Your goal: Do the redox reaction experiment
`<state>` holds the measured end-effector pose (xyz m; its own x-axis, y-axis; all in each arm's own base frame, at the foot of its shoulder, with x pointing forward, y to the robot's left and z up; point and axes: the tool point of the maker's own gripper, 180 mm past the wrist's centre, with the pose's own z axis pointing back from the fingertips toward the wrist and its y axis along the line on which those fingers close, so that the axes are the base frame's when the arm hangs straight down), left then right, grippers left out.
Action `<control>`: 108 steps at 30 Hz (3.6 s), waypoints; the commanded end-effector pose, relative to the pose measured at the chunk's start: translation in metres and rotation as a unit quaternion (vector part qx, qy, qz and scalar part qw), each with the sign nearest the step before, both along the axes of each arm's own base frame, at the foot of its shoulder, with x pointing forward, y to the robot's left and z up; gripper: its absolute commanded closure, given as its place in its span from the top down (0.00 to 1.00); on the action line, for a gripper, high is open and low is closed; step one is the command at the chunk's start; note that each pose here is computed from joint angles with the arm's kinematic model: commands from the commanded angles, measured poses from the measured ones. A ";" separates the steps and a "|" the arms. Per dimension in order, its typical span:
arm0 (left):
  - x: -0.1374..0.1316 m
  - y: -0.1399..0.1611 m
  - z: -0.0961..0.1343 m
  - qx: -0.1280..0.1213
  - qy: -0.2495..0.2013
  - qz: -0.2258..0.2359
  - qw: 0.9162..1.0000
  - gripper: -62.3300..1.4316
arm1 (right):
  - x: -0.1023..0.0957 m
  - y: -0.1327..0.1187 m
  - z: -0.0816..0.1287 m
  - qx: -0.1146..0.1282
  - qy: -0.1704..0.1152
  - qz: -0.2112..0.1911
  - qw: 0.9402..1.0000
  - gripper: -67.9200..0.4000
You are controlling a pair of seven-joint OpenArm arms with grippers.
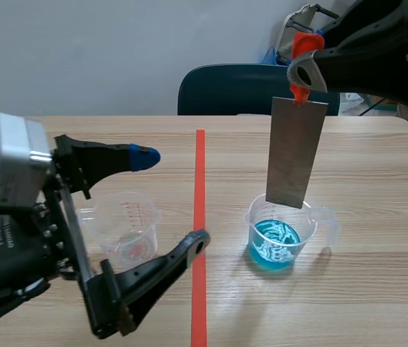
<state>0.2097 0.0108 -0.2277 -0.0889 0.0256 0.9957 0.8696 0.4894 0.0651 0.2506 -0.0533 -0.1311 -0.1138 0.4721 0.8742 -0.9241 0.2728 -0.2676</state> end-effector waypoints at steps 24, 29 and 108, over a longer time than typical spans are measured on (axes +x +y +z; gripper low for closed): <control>-0.067 0.138 0.026 0.030 0.004 0.096 0.995 1.00 | 0.000 0.000 0.009 0.001 -0.016 0.006 1.000 0.01; -0.077 0.155 0.039 0.030 -0.005 0.108 0.994 1.00 | 0.000 0.000 0.009 0.001 -0.016 0.006 1.000 0.01; -0.091 0.163 0.032 0.071 -0.003 0.092 0.993 1.00 | 0.000 0.000 0.009 0.001 -0.016 0.006 1.000 0.01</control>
<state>0.1180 0.1752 -0.2008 -0.0718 -0.1613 0.9843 0.7731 0.6145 0.1571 0.2506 -0.0533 -0.1311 -0.1138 0.4721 0.8742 -0.9241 0.2728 -0.2676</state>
